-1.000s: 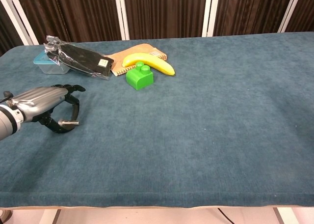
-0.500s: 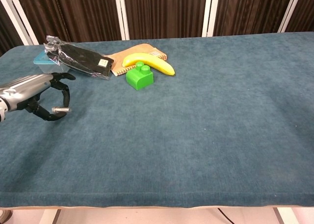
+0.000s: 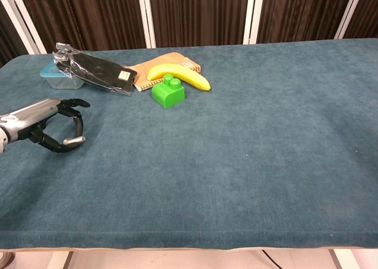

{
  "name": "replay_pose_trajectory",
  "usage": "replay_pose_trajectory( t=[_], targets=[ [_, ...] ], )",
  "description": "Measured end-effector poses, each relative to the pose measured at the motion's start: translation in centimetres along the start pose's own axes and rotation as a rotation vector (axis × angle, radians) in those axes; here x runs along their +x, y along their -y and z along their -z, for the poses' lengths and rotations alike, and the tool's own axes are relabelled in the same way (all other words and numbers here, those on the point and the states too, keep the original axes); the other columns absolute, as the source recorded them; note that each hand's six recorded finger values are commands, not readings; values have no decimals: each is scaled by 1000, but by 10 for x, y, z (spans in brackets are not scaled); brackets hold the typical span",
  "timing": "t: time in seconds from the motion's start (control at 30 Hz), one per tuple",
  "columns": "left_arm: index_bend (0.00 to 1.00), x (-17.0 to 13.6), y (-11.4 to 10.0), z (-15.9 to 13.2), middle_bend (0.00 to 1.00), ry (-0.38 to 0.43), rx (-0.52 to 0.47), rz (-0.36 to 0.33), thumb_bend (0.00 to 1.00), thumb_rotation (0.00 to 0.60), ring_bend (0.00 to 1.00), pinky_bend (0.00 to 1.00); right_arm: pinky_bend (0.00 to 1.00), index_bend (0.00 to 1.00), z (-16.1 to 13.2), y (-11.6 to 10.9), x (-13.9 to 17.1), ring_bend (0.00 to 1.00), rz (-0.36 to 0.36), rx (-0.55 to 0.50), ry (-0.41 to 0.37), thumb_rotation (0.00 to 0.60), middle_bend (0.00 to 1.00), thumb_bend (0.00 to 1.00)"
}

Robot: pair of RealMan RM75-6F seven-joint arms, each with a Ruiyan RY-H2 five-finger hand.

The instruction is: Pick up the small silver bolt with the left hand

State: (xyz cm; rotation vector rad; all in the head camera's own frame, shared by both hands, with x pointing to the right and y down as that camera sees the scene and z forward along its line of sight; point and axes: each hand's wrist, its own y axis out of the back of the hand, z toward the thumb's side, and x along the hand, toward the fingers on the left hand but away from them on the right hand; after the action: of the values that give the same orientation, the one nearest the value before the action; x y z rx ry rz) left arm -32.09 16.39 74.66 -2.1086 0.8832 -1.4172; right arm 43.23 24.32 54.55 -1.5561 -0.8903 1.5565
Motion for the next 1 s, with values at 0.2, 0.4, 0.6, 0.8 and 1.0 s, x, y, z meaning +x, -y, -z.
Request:
replay_pose_trajectory(
  t=[0.2, 0.4, 0.6, 0.8, 1.0],
  targets=[
    [610, 0, -2, 5, 90, 2, -28, -18, 340, 600, 0, 43, 0, 0, 0, 0, 0, 0, 1, -2, 0, 600, 0, 288],
    [607, -2, -2, 12, 91, -9, -72, -28, 341, 600, 0, 41, 0, 0, 0, 0, 1, 0, 2, -1, 0, 600, 0, 288],
    [596, -6, 3, 21, 89, -15, -190, -30, 339, 600, 0, 18, 0, 0, -1, 1, 1, 0, -1, 0, -4, 600, 0, 288],
    [582, -10, 10, 27, 72, -6, -291, -46, 342, 600, 0, 0, 0, 0, -1, 0, 2, 0, 2, -2, -3, 600, 0, 288],
    [575, -16, 16, 36, 59, -6, -413, -87, 332, 600, 0, 0, 0, 0, -1, 0, 3, 0, 1, -1, -7, 600, 0, 288]
  ],
)
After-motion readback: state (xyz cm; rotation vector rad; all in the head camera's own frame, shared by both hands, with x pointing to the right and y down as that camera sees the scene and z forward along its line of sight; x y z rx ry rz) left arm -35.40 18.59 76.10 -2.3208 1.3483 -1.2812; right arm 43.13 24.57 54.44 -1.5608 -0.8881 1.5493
